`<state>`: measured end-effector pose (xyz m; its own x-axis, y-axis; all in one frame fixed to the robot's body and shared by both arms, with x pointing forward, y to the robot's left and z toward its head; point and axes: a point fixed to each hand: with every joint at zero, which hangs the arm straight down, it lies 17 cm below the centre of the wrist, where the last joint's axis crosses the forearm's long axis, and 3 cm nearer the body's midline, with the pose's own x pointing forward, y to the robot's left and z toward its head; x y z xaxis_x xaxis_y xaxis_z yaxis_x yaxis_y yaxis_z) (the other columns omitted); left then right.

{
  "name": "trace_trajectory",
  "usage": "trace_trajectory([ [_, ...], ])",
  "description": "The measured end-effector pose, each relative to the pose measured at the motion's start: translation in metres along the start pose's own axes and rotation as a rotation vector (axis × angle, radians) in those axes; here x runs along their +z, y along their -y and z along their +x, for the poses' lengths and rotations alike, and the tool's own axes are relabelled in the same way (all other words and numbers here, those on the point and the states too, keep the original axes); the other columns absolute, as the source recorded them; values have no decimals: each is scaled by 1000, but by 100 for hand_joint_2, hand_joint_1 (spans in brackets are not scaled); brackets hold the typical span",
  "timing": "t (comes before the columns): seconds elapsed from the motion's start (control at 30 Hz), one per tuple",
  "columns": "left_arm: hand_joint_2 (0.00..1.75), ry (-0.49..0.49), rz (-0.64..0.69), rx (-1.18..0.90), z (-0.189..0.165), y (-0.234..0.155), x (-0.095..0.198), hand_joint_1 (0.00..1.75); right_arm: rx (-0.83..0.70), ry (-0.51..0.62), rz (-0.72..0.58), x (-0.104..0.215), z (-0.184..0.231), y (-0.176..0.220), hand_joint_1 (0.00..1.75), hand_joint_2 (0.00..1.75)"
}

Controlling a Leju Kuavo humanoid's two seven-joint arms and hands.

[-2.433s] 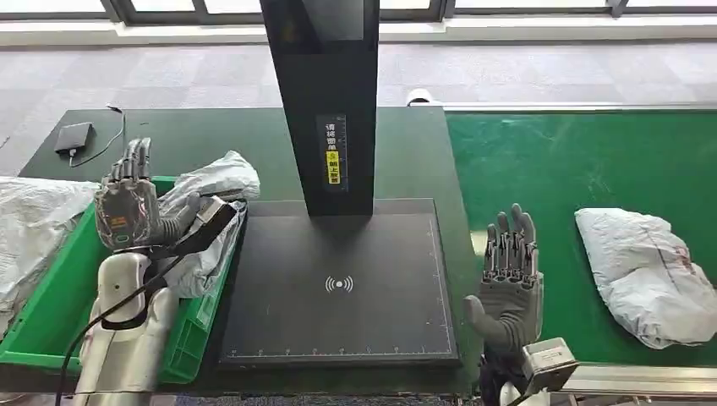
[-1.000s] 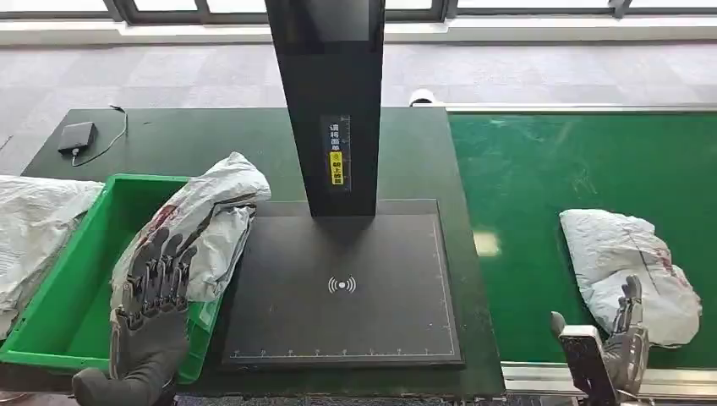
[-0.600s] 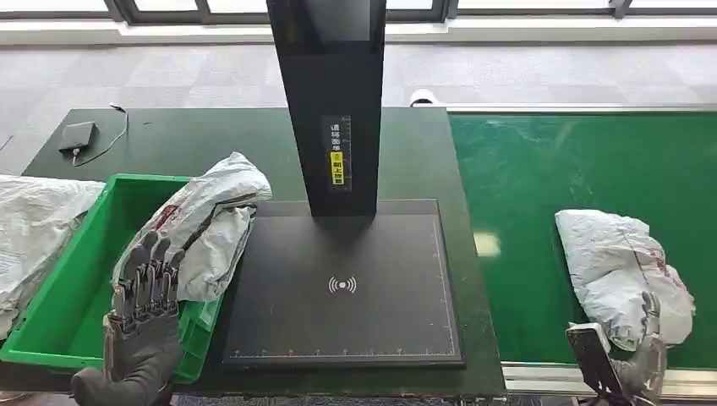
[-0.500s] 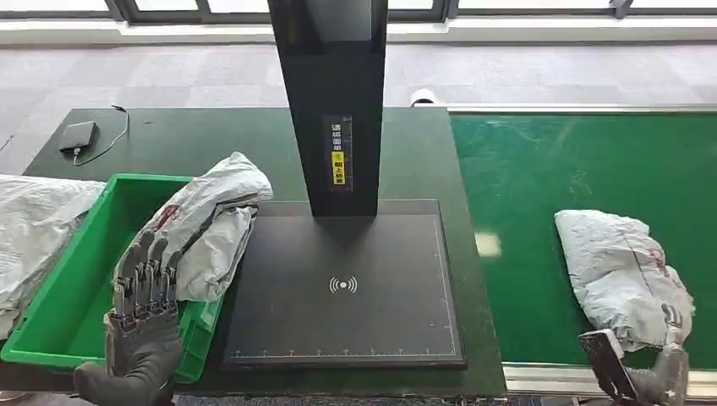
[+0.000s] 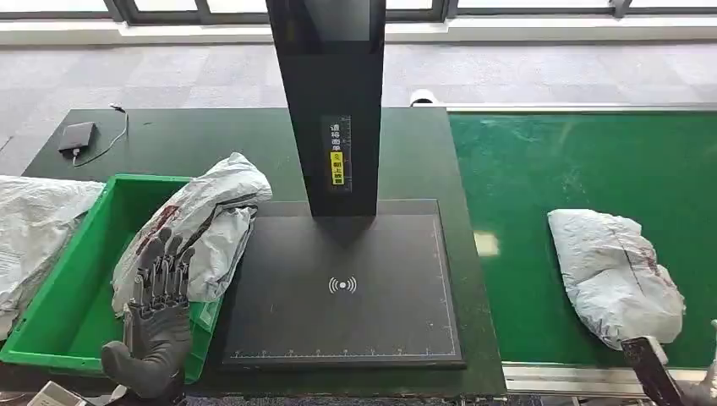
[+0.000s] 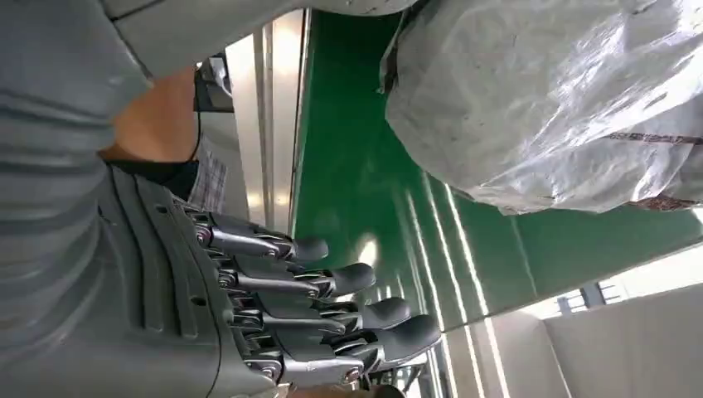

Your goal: Moved the parcel from conveyor to table for the left to box.

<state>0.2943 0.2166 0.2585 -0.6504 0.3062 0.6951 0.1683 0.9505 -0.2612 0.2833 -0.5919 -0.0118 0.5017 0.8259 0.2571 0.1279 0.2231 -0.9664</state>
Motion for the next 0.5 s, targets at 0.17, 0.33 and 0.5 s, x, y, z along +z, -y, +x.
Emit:
trace_trajectory([
  [0.17, 0, 4, 13, -8, -3, -4, -4, 0, 17, -33, -10, -15, -11, 5, 0, 175],
  [0.33, 0, 5, 35, -31, -6, -11, -7, 0, 38, -77, -21, -38, -10, 2, 0, 175],
  [0.5, 0, -5, 56, -34, -15, -17, -9, 0, 37, -48, -35, -69, 25, 0, 0, 175],
])
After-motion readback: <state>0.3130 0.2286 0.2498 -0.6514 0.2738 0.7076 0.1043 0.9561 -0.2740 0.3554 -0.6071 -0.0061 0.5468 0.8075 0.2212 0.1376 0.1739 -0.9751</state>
